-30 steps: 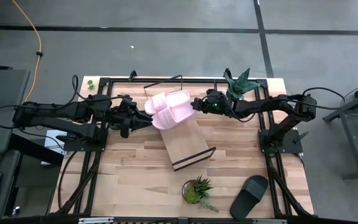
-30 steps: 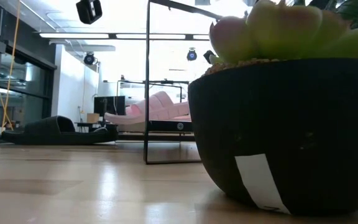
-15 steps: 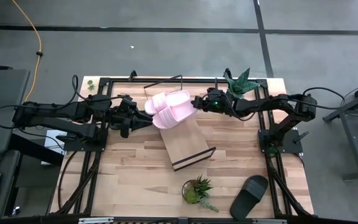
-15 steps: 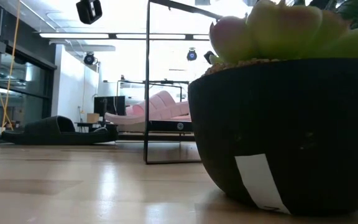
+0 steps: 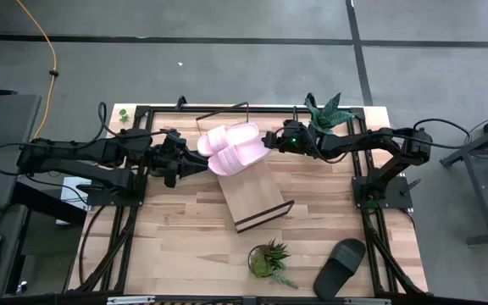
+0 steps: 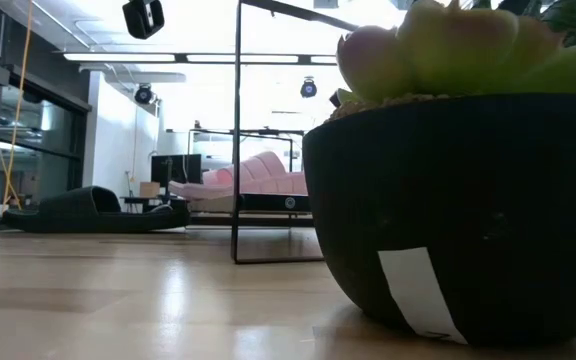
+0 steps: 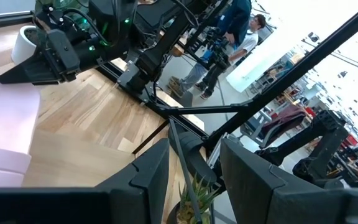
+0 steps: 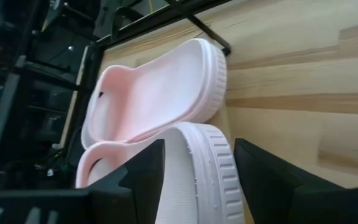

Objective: Pick and place slides into the shelf
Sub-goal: Put the pink slides on the shelf

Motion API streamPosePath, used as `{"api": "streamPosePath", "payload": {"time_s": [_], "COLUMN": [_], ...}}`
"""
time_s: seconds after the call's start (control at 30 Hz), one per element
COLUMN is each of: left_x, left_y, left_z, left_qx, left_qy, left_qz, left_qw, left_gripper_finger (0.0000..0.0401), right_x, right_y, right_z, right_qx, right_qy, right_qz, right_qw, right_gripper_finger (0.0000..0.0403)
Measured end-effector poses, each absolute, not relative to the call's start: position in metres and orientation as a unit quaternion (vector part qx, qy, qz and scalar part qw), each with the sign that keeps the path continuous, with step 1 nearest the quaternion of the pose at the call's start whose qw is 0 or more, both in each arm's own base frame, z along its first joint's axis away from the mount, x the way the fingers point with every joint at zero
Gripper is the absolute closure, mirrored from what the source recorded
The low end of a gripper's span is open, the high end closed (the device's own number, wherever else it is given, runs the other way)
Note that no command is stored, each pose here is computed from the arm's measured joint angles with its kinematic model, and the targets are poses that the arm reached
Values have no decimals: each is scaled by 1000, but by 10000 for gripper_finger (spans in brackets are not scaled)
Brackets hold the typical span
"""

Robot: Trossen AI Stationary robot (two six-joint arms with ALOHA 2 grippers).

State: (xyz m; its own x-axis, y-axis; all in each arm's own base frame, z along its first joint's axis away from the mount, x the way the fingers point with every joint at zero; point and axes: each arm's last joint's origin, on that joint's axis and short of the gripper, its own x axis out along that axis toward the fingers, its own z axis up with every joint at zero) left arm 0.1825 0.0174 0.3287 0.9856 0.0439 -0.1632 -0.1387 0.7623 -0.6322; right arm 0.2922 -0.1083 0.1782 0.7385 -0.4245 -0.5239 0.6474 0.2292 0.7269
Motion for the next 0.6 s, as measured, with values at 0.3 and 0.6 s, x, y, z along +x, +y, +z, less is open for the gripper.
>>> {"api": "streamPosePath", "payload": {"time_s": [0.3, 0.6], "left_x": [183, 183], "left_y": [17, 17], "left_z": [329, 329], "left_qx": [-341, -342], "left_qy": [70, 70], "left_qz": [49, 49], "left_qw": [936, 936], "left_gripper_finger": [268, 268], "right_x": [298, 303], "right_y": [-111, -108], "right_z": [192, 204], "right_qx": [450, 437], "right_qy": [175, 236], "right_qz": [-378, -341], "right_qw": [790, 798], "right_gripper_finger": [219, 219]}}
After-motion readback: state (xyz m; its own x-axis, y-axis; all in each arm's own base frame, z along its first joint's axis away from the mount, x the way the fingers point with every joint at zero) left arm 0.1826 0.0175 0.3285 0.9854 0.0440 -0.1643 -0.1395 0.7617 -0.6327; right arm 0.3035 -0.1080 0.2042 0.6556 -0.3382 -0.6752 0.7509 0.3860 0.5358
